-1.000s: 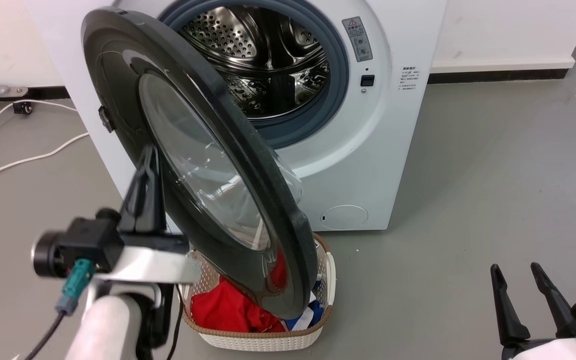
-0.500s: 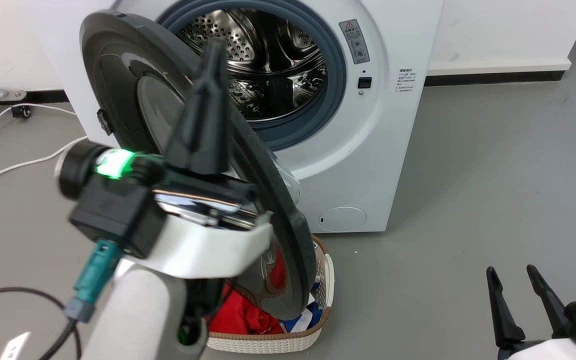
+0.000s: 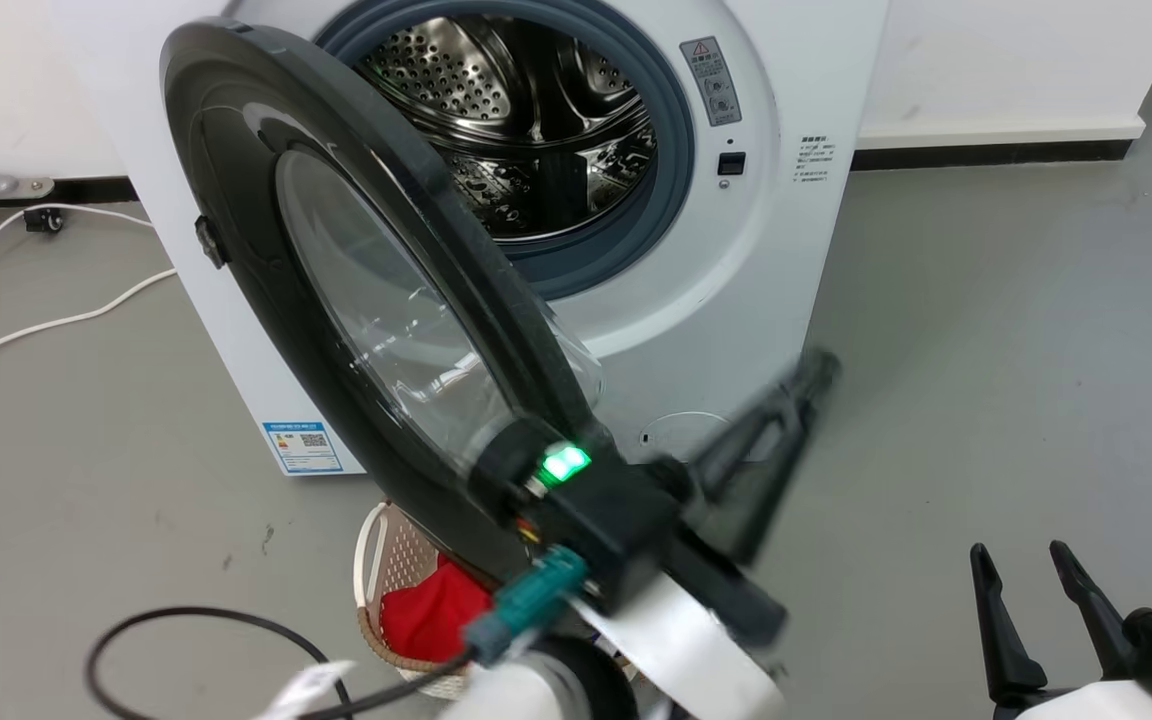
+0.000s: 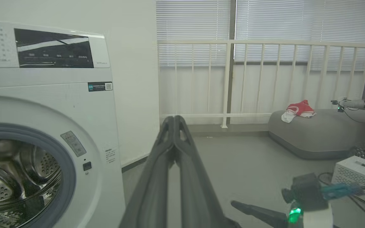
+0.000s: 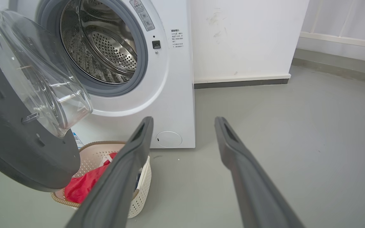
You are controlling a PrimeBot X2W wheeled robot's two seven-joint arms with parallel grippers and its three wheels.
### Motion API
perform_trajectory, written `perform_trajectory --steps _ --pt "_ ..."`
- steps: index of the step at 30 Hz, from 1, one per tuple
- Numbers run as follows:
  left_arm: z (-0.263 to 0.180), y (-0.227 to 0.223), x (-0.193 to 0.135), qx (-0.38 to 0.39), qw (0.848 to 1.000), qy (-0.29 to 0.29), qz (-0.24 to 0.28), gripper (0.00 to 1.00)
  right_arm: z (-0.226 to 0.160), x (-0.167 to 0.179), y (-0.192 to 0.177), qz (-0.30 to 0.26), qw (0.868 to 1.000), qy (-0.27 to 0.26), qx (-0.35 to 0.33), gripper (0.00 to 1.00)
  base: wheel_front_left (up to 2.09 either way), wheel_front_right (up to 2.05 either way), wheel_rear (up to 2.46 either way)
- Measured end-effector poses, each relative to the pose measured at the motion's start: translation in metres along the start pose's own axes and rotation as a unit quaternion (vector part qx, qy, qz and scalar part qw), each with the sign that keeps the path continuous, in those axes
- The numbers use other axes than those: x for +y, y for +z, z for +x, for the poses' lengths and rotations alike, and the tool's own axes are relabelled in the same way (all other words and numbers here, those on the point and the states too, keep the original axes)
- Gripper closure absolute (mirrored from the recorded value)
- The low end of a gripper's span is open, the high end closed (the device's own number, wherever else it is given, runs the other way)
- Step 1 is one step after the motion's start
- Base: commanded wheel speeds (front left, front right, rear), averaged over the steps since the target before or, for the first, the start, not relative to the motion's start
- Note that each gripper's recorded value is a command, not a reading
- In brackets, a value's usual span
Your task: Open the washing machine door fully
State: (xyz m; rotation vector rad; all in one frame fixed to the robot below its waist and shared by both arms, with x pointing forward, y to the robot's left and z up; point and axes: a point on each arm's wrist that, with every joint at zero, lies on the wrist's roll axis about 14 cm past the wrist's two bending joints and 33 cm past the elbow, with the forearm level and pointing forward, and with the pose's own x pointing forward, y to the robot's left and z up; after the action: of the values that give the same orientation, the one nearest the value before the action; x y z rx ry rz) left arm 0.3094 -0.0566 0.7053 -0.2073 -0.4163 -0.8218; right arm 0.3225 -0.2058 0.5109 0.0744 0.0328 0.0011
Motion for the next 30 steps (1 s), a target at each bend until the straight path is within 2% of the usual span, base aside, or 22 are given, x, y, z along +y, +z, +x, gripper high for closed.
perform_trajectory --steps 3,6,13,18,24,30 --pt "-0.008 -0.035 -0.016 0.060 0.997 -0.018 -0.033 1.00 0.002 0.001 -0.003 0.002 1.000 0.001 0.005 0.00 0.00 0.00 0.00" --pt "-0.019 -0.070 -0.020 0.119 0.991 -0.013 -0.064 1.00 0.003 0.002 -0.006 0.003 1.000 0.002 0.010 0.00 0.00 0.00 0.00" --pt "-0.046 -0.133 -0.003 0.219 0.970 0.043 -0.094 1.00 0.004 0.001 -0.012 0.010 1.000 0.000 0.019 0.00 0.00 0.00 0.00" --pt "-0.056 -0.154 0.025 0.242 0.961 0.097 -0.089 1.00 0.003 0.000 -0.015 0.015 1.000 -0.004 0.023 0.00 0.00 0.00 0.00" --pt "-0.058 -0.160 0.061 0.235 0.956 0.157 -0.079 1.00 0.003 -0.001 -0.017 0.022 0.999 -0.007 0.025 0.00 0.00 0.00 0.00" --pt "-0.059 -0.160 0.071 0.230 0.955 0.172 -0.077 1.00 0.002 -0.004 -0.020 0.024 0.999 -0.010 0.028 0.00 0.00 0.00 0.00"
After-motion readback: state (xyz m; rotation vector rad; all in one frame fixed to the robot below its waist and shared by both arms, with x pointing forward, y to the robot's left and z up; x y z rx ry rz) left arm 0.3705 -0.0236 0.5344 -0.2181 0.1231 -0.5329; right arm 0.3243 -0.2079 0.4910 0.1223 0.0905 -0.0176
